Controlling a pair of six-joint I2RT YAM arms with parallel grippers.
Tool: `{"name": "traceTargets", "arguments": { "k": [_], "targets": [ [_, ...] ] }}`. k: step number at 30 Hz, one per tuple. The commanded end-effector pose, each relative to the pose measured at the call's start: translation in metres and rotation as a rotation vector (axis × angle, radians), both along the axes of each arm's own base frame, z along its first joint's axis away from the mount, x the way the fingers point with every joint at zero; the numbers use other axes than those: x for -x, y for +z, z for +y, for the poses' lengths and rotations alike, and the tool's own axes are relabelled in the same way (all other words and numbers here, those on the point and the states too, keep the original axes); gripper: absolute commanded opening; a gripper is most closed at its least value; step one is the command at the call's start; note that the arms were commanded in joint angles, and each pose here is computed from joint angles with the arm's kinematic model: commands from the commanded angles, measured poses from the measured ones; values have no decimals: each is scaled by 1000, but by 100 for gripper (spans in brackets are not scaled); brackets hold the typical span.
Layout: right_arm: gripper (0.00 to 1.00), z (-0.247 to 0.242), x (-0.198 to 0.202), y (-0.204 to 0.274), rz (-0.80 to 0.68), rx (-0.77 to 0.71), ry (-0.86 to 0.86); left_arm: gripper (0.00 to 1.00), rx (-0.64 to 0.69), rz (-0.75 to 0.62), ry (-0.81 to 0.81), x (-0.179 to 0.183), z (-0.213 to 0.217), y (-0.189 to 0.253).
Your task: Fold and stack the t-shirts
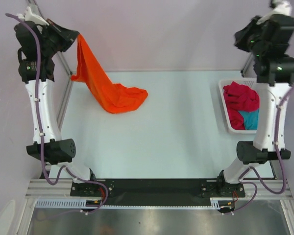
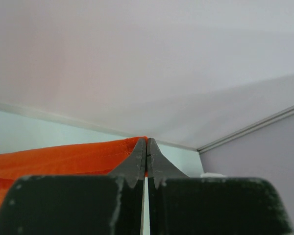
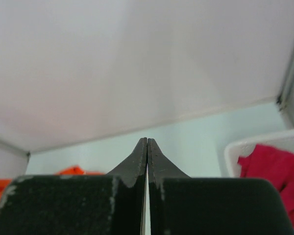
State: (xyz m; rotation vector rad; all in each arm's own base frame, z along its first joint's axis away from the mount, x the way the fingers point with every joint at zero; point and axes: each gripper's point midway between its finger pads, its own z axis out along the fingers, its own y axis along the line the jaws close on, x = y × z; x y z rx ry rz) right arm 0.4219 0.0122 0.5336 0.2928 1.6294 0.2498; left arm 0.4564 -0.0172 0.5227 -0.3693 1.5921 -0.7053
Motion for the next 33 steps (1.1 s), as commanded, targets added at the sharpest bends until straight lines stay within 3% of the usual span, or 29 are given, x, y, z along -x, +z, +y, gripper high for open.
{"name": "traceTargets", "arguments": {
  "k": [1,5,9,14,18,22,25,27,33],
  "targets": [
    [0,83,-56,-157,405,-15,261,0,23,211,-52,-17,-12,-86],
    [0,126,-56,-218,564,-13,358,0,24,299,-195,-10,-50,-125],
    [5,152,-53,-246,619,-2,402,0,-17,335,-459,12,-127,-150],
    [8,165,-51,-262,651,3,432,0,-83,323,-838,84,-246,-168],
    [8,154,-52,-272,675,-1,403,0,-48,311,-1211,170,-320,-181],
    [8,137,-50,-269,662,-18,366,0,-1,128,-1476,243,-341,-135],
    [9,127,-51,-269,654,-38,348,0,31,-170,-1607,296,-324,-74],
    [9,126,-50,-267,651,-42,348,0,54,-337,-1630,326,-301,-43],
    [13,133,-50,-267,651,-44,366,0,30,-582,-1679,384,-259,-8]
  ]
}}
